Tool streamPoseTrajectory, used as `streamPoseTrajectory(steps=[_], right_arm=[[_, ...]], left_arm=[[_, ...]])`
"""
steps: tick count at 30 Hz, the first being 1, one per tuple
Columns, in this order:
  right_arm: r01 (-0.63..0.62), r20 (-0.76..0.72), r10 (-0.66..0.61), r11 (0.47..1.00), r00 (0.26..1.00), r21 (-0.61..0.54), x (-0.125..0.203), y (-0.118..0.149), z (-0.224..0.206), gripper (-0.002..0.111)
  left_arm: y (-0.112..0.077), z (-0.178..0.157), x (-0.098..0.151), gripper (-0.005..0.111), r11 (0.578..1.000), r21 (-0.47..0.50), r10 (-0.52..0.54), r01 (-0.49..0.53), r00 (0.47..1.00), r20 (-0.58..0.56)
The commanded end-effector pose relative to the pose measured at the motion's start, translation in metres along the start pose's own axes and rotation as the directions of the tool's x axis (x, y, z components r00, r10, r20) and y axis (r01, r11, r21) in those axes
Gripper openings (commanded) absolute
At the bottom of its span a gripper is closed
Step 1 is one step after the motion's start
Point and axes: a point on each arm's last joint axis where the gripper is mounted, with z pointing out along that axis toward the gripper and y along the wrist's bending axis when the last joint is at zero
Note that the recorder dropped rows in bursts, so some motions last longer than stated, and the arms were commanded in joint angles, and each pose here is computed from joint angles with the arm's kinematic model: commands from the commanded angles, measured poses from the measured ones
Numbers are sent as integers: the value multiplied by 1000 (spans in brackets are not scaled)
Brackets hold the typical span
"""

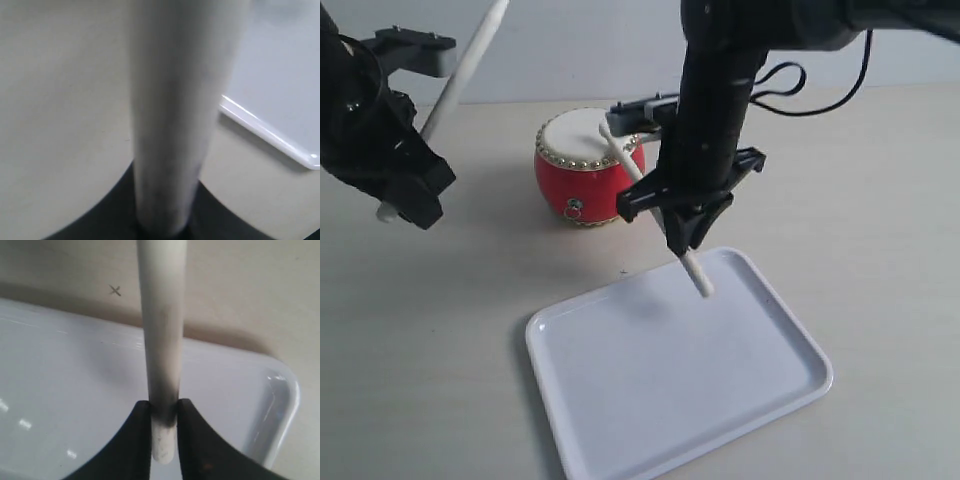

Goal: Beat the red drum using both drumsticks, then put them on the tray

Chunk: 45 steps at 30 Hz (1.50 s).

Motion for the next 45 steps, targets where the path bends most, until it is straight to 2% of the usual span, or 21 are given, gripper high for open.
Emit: streamPoseTrajectory(steps=[1,4,8,11,15,18,20,23,25,27,29,32,36,40,45], right_arm=[[18,66,-19,1000,998,7,4,4,-25,0],[50,192,-58,998,980,45,20,12,-79,0],[64,307,-85,995,948,78,41,19,-126,0],[68,351,-93,994,932,84,51,23,-144,0],[69,363,-95,994,927,85,53,24,-148,0],[64,310,-86,995,947,78,41,20,-127,0],[55,220,-67,997,973,62,25,13,-91,0],[20,27,-20,1000,999,0,0,2,-9,0],[-2,-57,1,1000,998,-9,-4,-4,27,0],[-9,-71,9,1000,997,-12,-5,-5,33,0],[13,-9,-13,1000,1000,-2,-2,-1,7,0],[62,192,-65,998,979,22,15,13,-75,0],[86,328,-96,995,940,45,35,23,-129,0],[91,404,-105,994,909,55,53,29,-160,0],[93,439,-117,993,891,75,63,31,-175,0]], left_arm=[[3,1,-2,0,1000,-15,-13,13,1000,16],[1,28,-11,0,999,34,-14,15,999,-31],[2,80,-16,0,997,77,-3,17,983,-182],[6,121,-14,0,991,128,5,43,935,-354],[13,145,-28,0,990,129,-2,56,922,-386],[11,118,-34,0,993,114,6,31,950,-312],[13,79,-34,0,996,87,-7,26,977,-215],[11,19,-26,0,999,45,-22,25,998,-62],[6,-5,-19,0,1000,24,-14,14,1000,-4],[3,-12,-13,0,1000,20,-11,11,1000,9],[4,-5,-14,0,999,35,-18,19,1000,-7],[2,39,-27,0,996,87,1,9,993,-116],[6,74,-41,0,993,118,-1,23,983,-181],[13,107,-58,0,990,136,-12,43,975,-222],[19,136,-60,0,988,144,-18,61,960,-280]])
